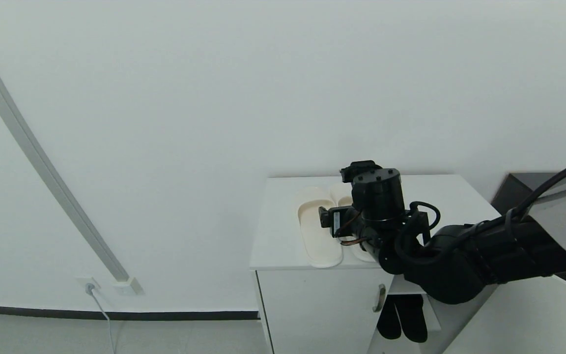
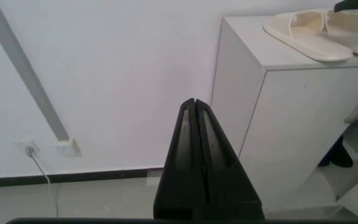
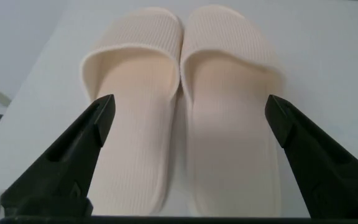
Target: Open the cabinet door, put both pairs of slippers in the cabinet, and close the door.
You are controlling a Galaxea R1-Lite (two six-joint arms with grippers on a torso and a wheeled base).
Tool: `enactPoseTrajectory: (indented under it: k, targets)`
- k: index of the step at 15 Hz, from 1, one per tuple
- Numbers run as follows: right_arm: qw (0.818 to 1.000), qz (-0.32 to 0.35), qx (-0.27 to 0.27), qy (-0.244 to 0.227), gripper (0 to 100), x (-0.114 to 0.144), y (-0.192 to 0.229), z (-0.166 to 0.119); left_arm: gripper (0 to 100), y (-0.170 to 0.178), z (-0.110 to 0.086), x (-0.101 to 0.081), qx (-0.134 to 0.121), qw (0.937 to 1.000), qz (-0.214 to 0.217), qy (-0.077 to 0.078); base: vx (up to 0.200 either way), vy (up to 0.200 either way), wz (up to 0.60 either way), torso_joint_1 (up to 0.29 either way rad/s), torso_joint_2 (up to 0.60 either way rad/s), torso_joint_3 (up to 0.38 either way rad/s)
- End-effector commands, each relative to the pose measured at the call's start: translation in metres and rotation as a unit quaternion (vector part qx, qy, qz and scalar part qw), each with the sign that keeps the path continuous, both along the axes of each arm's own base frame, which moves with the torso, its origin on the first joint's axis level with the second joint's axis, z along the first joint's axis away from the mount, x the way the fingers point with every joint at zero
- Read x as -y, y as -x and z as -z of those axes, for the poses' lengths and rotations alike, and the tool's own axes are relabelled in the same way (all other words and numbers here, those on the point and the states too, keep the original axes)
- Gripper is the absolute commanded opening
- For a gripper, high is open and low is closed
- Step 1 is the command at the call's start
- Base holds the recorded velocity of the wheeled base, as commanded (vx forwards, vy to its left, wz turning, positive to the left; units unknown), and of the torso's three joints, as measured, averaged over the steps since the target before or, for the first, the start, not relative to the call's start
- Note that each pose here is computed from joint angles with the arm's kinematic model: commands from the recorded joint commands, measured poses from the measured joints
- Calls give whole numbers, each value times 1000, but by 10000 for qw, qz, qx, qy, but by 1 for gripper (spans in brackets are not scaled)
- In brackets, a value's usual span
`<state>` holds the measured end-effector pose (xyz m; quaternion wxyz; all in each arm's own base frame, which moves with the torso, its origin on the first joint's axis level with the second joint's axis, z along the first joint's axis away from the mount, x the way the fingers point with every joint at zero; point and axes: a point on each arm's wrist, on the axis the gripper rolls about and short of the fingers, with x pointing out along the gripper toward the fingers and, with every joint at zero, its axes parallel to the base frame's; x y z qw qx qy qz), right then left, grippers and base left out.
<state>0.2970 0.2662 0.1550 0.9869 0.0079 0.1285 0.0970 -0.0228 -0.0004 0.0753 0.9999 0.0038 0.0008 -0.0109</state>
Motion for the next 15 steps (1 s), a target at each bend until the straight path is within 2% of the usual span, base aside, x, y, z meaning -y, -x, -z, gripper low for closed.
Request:
enactPoseTrajectory:
  k: [1, 4, 10, 15]
  targets:
    - [9999, -6, -76, 73, 100, -3, -2, 8, 0, 0, 0, 0, 1, 10000, -1, 0, 0, 0, 0, 0, 0, 0]
    - [9998, -124, -137, 81, 100, -7, -8, 21, 0, 0, 0, 0, 1, 10000, -1, 0, 0, 0, 0, 0, 0, 0]
    - [10000, -1, -52, -5, 100, -15, -54, 54, 0, 0, 0, 0, 1, 10000, 7, 0, 0, 0, 0, 0, 0, 0]
    - [9999, 22, 147, -45, 100, -16, -80, 57, 0, 0, 0, 0, 0, 10000, 7, 23, 0, 0, 0, 0, 0, 0]
